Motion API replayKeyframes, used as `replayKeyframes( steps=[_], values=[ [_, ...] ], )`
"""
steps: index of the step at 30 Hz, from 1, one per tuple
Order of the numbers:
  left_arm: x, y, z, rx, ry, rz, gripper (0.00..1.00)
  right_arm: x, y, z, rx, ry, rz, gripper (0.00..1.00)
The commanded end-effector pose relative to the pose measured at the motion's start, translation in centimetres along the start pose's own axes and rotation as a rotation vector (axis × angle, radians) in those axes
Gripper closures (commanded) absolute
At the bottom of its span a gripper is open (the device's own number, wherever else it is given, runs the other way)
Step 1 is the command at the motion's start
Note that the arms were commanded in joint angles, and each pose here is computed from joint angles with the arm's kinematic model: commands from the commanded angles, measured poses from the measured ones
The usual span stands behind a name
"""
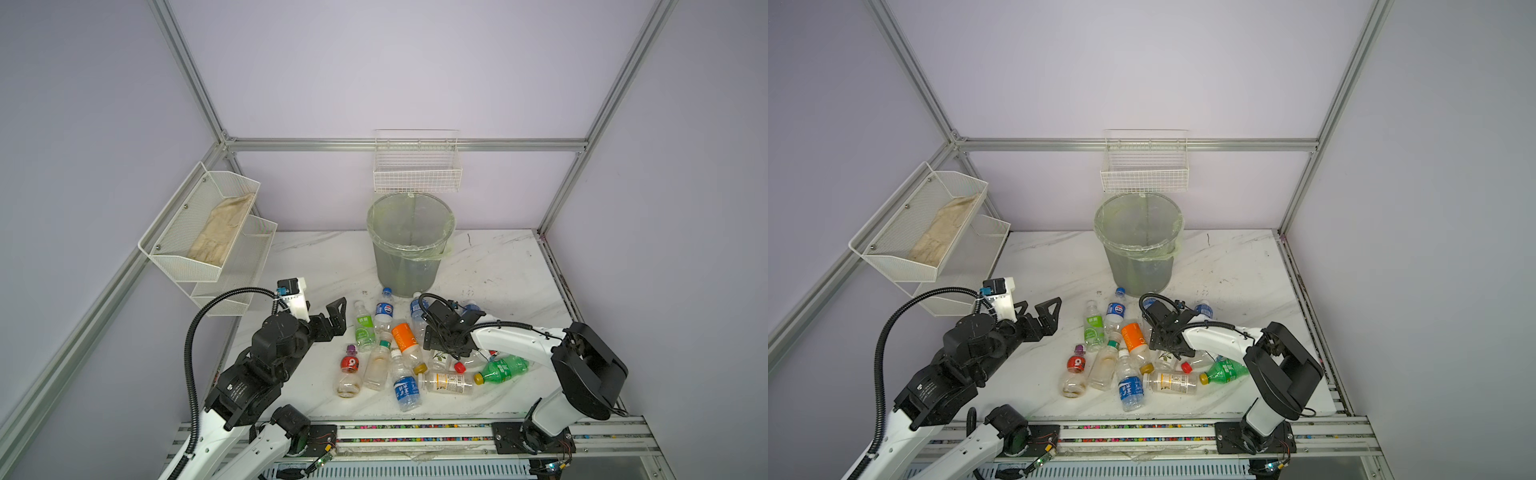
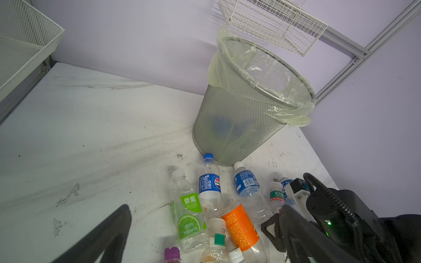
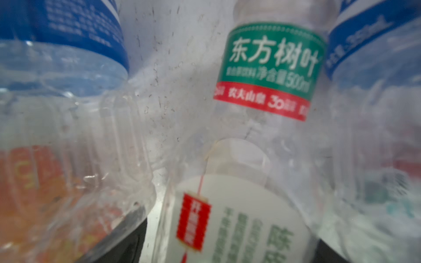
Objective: Throw the plastic bottles in the bin
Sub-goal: 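Close the right gripper on the green-label tea bottle and lift it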
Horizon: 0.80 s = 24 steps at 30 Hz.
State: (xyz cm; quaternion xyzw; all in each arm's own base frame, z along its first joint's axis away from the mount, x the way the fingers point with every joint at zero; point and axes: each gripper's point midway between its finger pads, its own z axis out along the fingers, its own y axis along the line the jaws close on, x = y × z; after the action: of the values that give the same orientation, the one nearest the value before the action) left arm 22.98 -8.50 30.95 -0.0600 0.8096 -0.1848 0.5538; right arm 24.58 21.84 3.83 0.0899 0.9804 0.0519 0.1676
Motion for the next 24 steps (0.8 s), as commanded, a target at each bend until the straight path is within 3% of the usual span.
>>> replayKeyframes(
  steps=[1, 9, 17, 20, 24],
  values=[
    [1.4, 0.9, 0.4, -0.029, 0.019, -0.002, 0.0, -0.3, 0.6, 0.0, -0.017, -0.02, 0.029, 0.12],
    [1.6, 1.0, 0.3, -0.029, 0.023, -0.006, 0.0, -0.9, 0.4, -0.9, -0.031, -0.052, 0.055, 0.2],
    [1.6, 1.2, -0.1, -0.033, 0.017, -0.01, 0.0, -1.6, 0.1, -2.1, -0.043, -0.093, 0.09, 0.37],
    [1.5, 1.3, -0.3, -0.033, 0.011, -0.013, 0.0, -1.6, 0.1, -2.2, -0.045, -0.093, 0.093, 0.46],
    [1.5, 1.4, -0.5, -0.035, 0.008, -0.014, 0.0, -1.7, 0.2, -2.5, -0.052, -0.096, 0.094, 0.69]
  ],
)
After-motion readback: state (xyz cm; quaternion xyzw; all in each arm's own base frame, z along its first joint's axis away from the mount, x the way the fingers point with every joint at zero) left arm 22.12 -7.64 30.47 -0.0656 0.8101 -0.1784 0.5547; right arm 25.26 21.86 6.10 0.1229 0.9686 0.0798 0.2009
